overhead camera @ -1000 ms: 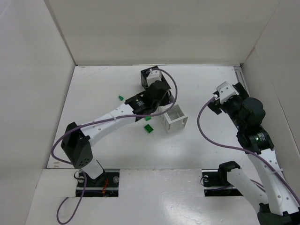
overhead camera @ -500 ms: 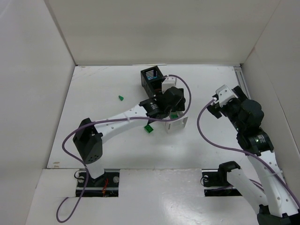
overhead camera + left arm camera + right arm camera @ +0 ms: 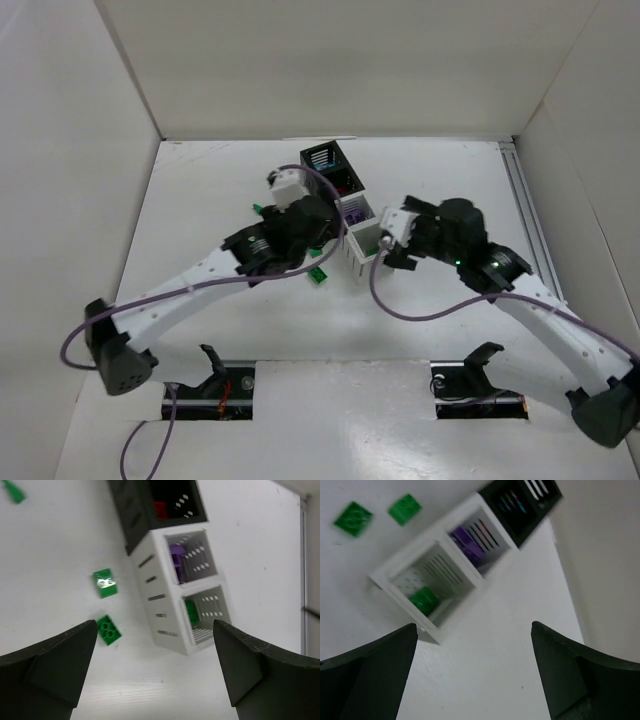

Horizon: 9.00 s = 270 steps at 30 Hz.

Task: Sort the legos into containers by color

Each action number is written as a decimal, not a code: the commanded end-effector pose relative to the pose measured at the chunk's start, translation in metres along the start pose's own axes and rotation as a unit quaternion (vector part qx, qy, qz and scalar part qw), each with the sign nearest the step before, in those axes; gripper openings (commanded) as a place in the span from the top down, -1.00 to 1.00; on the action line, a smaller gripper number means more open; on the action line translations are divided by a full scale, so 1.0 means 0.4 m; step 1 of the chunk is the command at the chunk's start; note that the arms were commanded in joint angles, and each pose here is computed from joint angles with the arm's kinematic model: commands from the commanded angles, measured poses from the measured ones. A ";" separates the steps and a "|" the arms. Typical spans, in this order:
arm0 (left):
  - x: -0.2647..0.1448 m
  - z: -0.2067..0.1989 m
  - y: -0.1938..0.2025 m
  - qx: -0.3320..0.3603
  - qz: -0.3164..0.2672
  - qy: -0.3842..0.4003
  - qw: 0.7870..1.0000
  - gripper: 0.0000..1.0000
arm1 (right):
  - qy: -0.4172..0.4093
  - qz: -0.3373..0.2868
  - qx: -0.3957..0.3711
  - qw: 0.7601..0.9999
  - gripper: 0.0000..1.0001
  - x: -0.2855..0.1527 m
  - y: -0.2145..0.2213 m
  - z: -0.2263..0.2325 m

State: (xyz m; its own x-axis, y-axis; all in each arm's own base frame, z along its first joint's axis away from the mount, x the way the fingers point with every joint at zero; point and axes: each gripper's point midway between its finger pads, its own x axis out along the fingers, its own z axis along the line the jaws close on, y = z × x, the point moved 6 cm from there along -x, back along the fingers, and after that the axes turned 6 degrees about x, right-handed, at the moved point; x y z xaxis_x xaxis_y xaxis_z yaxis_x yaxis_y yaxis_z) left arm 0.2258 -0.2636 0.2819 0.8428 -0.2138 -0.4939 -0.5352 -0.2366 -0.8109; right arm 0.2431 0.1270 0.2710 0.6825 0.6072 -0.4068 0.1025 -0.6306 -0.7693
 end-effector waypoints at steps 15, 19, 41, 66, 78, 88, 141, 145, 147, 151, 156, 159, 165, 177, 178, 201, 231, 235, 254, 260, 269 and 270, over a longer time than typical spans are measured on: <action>-0.179 0.408 0.224 -0.299 0.078 -0.165 0.937 -1.00 | -0.225 0.032 -0.022 0.974 -0.96 0.446 -0.166 0.337; -0.171 0.410 0.238 -0.297 0.086 -0.175 0.935 -1.00 | -0.231 0.055 0.054 0.970 -0.90 0.506 -0.144 0.381; -0.193 0.418 0.213 -0.280 0.075 -0.176 0.941 -1.00 | -0.151 0.175 0.191 0.954 0.21 0.558 0.001 0.446; -0.071 0.236 0.102 -0.143 0.060 -0.063 0.986 -1.00 | -0.055 0.047 0.095 0.993 0.19 0.241 -0.069 0.097; 0.070 0.206 0.093 -0.088 0.096 -0.070 0.989 -1.00 | 0.034 0.005 0.094 0.995 -0.66 0.101 -0.136 0.010; 0.266 0.214 0.125 -0.083 0.152 -0.097 0.980 -1.00 | 0.109 0.053 0.126 0.985 -0.71 -0.014 -0.030 -0.062; 0.179 -0.080 -0.014 -0.085 0.062 -0.024 0.994 0.67 | 0.176 0.115 0.152 0.966 -0.83 -0.128 0.135 -0.081; 0.185 -0.155 0.006 -0.052 0.071 -0.008 0.996 0.67 | 0.180 0.118 0.152 0.965 -0.86 -0.136 0.136 -0.080; 0.196 -0.175 0.017 -0.037 0.080 -0.012 0.996 0.64 | 0.187 0.116 0.153 0.963 -0.86 -0.143 0.136 -0.084; 0.191 -0.194 0.022 -0.030 0.081 -0.011 0.996 0.57 | 0.194 0.121 0.155 0.961 -0.89 -0.153 0.140 -0.086; 0.164 -0.201 0.023 -0.032 0.077 -0.004 0.996 0.30 | 0.201 0.121 0.154 0.960 -0.95 -0.160 0.139 -0.088; 0.151 -0.186 0.025 -0.033 0.076 -0.002 0.997 -0.02 | 0.197 0.118 0.154 0.961 -0.98 -0.158 0.137 -0.086; 0.119 -0.159 0.008 -0.034 0.065 -0.009 0.997 -0.31 | 0.168 0.094 0.146 0.970 -0.98 -0.136 0.119 -0.086; 0.000 0.249 0.085 -0.143 0.057 -0.208 0.966 -1.00 | -0.053 -0.082 -0.026 0.995 -0.98 0.103 -0.195 -0.030; -0.013 0.278 0.095 -0.156 0.055 -0.216 0.962 -1.00 | -0.061 -0.091 -0.034 0.993 -0.98 0.125 -0.226 -0.020; -0.205 0.485 0.191 -0.317 0.039 -0.231 0.919 -1.00 | -0.083 -0.059 0.156 0.983 -0.82 0.986 -0.337 0.206; -0.215 0.490 0.184 -0.331 0.024 -0.213 0.919 -1.00 | -0.097 0.024 0.225 0.969 0.16 1.096 -0.129 0.317; -0.216 0.492 0.186 -0.332 0.024 -0.216 0.918 -1.00 | -0.091 0.034 0.230 0.968 0.40 1.092 -0.128 0.312; -0.244 0.462 0.114 -0.310 -0.003 -0.163 0.937 -1.00 | -0.114 -0.133 0.058 0.983 0.83 0.708 -0.391 0.150; -0.213 0.418 0.079 -0.269 -0.010 -0.139 0.953 -1.00 | -0.066 -0.135 0.060 0.987 0.83 0.417 -0.317 0.042; -0.128 0.349 0.049 -0.207 0.001 -0.129 0.970 -1.00 | -0.072 -0.054 0.060 0.994 0.78 0.231 -0.125 0.030; -0.110 0.343 0.053 -0.200 0.004 -0.133 0.971 -1.00 | -0.071 -0.045 0.062 0.995 0.78 0.229 -0.117 0.032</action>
State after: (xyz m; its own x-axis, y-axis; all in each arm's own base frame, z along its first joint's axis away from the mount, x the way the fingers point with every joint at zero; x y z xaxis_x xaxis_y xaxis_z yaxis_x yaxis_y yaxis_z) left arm 0.1713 -0.1199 0.2248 0.7501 0.0526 -0.6592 -0.4979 -0.6111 -0.6153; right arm 0.3033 0.2189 0.2781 0.6195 0.7184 -0.3162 0.0782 -0.4573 -0.8859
